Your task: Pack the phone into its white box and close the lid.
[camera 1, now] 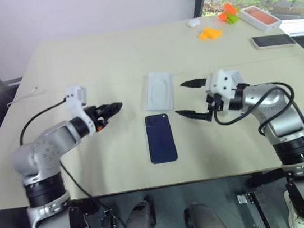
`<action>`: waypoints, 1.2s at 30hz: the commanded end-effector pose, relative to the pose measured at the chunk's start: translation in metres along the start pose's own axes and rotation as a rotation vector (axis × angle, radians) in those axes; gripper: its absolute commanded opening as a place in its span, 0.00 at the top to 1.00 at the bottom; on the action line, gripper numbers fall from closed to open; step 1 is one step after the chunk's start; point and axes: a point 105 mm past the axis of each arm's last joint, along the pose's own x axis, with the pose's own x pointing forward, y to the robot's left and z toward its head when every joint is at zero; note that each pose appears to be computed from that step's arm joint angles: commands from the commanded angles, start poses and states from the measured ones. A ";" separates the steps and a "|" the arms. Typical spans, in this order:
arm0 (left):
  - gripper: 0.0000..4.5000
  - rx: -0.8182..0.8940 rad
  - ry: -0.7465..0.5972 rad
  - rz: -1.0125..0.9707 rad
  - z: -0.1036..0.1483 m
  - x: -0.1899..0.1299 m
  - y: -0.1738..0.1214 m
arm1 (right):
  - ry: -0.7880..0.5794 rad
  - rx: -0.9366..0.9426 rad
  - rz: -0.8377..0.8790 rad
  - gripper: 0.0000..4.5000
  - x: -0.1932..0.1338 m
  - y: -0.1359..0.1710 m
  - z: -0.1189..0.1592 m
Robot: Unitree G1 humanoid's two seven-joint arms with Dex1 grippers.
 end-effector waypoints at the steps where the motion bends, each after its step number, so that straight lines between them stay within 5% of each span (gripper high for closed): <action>1: 0.01 -0.067 0.015 -0.091 -0.004 -0.027 -0.011 | -0.018 -0.053 0.036 0.00 0.000 0.006 0.013; 5: 0.00 -0.188 0.049 -0.178 -0.015 -0.040 -0.018 | -0.005 -0.035 0.042 0.17 0.002 0.007 0.010; 13: 0.00 -0.230 0.141 -0.076 -0.046 -0.028 -0.011 | 0.106 -0.244 0.126 1.00 0.006 0.030 -0.016; 36: 0.00 -0.312 0.279 -0.020 -0.091 0.042 -0.028 | 0.259 -0.599 0.243 1.00 0.018 0.056 -0.064</action>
